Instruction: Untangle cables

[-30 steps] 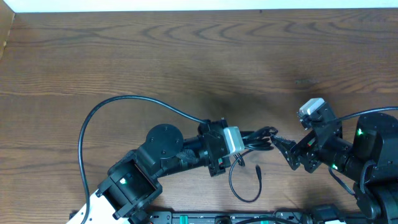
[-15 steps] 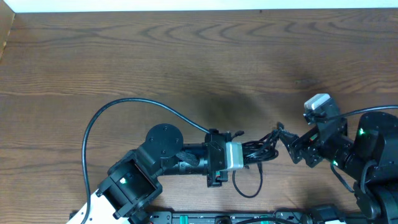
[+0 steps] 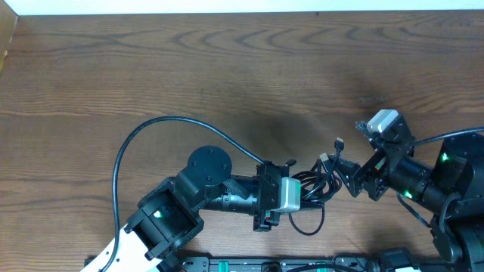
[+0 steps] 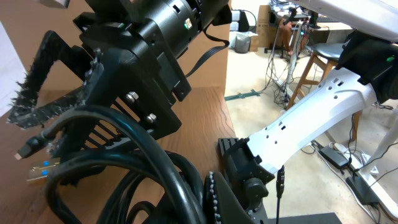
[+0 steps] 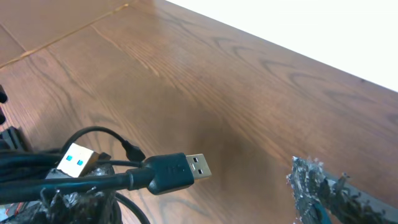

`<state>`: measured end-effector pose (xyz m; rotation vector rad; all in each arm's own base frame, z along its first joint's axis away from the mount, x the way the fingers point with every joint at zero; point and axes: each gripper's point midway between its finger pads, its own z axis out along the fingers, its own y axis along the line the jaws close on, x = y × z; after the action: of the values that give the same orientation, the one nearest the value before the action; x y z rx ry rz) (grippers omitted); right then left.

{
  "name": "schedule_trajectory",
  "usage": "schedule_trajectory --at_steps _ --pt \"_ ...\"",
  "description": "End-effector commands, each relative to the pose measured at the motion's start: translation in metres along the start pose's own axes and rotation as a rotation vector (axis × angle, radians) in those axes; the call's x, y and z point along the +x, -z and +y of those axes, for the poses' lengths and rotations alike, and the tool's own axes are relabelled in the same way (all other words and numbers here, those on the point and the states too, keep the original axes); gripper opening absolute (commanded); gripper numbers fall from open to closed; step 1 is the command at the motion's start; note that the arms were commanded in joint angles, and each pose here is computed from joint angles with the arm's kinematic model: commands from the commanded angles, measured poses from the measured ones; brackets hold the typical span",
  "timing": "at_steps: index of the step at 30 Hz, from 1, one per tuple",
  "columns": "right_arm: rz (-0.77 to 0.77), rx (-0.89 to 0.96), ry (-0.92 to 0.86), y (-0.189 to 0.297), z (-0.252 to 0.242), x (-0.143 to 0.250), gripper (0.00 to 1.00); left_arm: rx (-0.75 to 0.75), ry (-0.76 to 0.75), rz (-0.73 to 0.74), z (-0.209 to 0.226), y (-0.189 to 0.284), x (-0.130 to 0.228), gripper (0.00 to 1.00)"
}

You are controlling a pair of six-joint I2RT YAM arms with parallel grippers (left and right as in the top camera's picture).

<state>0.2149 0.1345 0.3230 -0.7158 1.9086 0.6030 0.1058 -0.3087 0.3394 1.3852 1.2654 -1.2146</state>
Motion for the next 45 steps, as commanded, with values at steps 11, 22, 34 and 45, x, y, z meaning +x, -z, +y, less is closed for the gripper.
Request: schedule_trajectory --at_steps 11,22,34,45 --pt "0.057 0.101 -0.112 0.004 -0.013 0.014 0.95 -0.355 0.041 -0.031 0.052 0.02 -0.016 0.07" --pt "0.241 0.164 -0.221 0.012 -0.016 0.06 0.99 -0.56 0.247 -0.125 0.075 0.047 -0.027 0.07" --pt "0.218 -0.18 -0.212 0.012 0.043 0.055 0.98 -0.676 0.461 -0.24 0.094 0.061 -0.032 0.07" --pt "0.027 -0.522 0.056 0.028 0.094 0.026 0.95 -0.618 0.669 -0.388 0.095 0.06 -0.049 0.07"
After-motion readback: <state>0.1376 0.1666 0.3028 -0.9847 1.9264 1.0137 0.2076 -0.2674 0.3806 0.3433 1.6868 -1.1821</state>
